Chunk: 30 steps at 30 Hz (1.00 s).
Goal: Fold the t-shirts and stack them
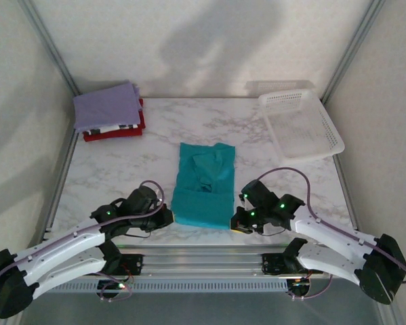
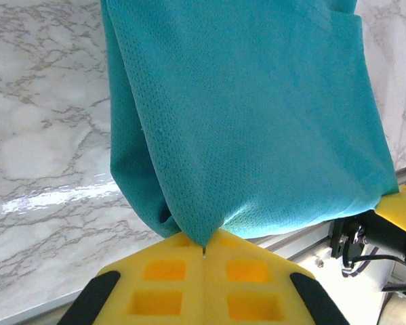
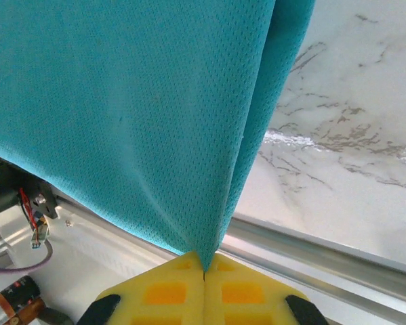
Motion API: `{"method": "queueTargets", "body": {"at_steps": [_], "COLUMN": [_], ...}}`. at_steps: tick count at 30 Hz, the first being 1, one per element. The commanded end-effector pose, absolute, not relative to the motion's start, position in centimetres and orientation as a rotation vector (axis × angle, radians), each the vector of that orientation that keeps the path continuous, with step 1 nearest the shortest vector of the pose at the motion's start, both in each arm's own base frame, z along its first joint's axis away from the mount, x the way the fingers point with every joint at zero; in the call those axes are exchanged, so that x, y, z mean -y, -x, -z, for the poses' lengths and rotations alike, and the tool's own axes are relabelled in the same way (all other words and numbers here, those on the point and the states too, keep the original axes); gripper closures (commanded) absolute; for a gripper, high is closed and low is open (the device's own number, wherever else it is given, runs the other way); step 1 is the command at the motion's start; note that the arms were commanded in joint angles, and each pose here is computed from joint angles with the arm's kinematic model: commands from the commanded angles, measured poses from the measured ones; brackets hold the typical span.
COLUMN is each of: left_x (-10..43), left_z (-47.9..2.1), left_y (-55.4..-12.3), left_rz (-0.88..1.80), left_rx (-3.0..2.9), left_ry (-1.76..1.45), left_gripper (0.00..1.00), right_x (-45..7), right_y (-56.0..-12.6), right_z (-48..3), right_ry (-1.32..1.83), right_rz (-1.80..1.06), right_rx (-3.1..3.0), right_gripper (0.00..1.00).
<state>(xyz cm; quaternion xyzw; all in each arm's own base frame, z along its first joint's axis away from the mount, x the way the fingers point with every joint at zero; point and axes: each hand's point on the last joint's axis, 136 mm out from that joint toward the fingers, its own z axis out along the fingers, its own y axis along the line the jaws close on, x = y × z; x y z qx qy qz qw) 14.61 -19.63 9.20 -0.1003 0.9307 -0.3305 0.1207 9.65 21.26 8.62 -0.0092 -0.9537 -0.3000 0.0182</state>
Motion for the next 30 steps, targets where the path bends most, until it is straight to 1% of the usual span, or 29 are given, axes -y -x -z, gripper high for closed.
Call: {"method": "queueTargets", "body": {"at_steps": [1, 5, 7, 14, 17, 26, 30], "left_x": [19.4, 18.6, 18.9, 19.1, 19.4, 20.2, 20.2], "left_z": [-11.0, -12.5, -13.2, -16.0, -17.5, -17.6, -17.8], "left_y": [-15.9, -17.7, -18.6, -23.1, -25.0, -28.1, -30.2], "left_rz": [0.923, 0.746, 0.72, 0.683, 0.708, 0.714, 0.705], "left_rx": [-2.661, -2.659, -2.654, -2.606, -2.579, -2.591, -2.578], "left_ry": [0.331, 0.322, 0.295, 0.266, 0.243, 0.166, 0.154], "left_gripper": [1.0, 1.0, 1.0, 1.0, 1.0, 1.0, 1.0], "right_x": [-20.5, -19.5, -19.4, -20.0, -19.7, -20.1, -20.1], "right_y": [-9.9, -11.5, -12.6, -16.1, -18.3, -22.1, -24.0], "right_z": [-9.4, -10.4, -11.2, -14.2, -14.9, -15.9, -15.9], "right_ry": [0.044, 0.071, 0.087, -0.008, 0.038, 0.046, 0.061], "right_rz": [0.864, 0.755, 0.755, 0.742, 0.771, 0.796, 0.812], "right_rx": [3.01, 3.111, 3.16, 3.221, 3.224, 3.24, 3.248], "right_gripper": [1.0, 1.0, 1.0, 1.0, 1.0, 1.0, 1.0]}}
